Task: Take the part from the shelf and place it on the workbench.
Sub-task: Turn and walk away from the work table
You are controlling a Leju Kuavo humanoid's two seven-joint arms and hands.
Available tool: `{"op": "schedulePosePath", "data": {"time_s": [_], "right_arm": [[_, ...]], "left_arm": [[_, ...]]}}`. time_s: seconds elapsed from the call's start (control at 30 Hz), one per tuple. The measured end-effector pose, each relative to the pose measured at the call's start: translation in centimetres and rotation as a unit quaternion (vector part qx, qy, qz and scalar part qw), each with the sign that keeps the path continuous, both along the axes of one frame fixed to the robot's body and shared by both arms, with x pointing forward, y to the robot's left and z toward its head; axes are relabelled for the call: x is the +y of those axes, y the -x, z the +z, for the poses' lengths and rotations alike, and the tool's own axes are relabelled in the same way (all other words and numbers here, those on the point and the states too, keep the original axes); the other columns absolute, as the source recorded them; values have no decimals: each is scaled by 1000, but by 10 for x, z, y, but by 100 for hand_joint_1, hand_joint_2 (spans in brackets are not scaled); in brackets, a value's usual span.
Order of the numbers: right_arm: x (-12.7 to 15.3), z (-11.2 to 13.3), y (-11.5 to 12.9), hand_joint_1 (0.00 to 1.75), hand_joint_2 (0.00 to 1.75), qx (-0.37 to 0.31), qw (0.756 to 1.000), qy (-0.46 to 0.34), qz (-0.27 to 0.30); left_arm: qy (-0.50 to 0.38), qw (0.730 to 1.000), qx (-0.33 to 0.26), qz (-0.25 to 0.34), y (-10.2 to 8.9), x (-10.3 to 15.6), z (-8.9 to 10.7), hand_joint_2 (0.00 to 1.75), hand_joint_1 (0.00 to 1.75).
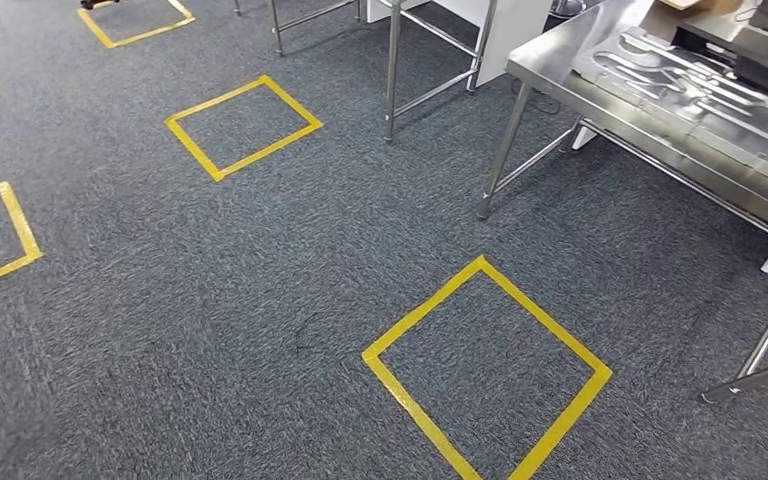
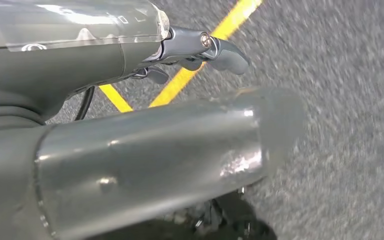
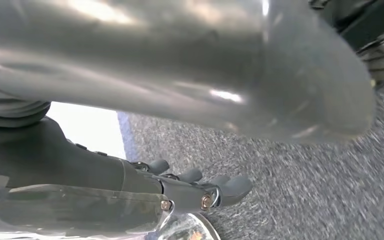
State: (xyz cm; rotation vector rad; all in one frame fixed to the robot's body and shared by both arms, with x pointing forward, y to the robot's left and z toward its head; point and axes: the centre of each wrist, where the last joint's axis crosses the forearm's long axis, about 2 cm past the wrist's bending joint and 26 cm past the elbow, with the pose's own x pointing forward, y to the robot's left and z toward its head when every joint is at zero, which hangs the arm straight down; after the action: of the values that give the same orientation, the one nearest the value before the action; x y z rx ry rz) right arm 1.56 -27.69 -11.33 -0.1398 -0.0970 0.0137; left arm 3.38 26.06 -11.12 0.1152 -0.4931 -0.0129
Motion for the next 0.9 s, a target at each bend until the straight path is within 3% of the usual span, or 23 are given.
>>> {"op": "schedulePosePath", "data": {"time_s": [0.9], "right_arm": [[-5, 0, -3, 0, 0, 6, 1000, -25, 14]], "left_arm": [[-15, 1000, 6, 1, 3, 6, -1, 0, 0]]}}
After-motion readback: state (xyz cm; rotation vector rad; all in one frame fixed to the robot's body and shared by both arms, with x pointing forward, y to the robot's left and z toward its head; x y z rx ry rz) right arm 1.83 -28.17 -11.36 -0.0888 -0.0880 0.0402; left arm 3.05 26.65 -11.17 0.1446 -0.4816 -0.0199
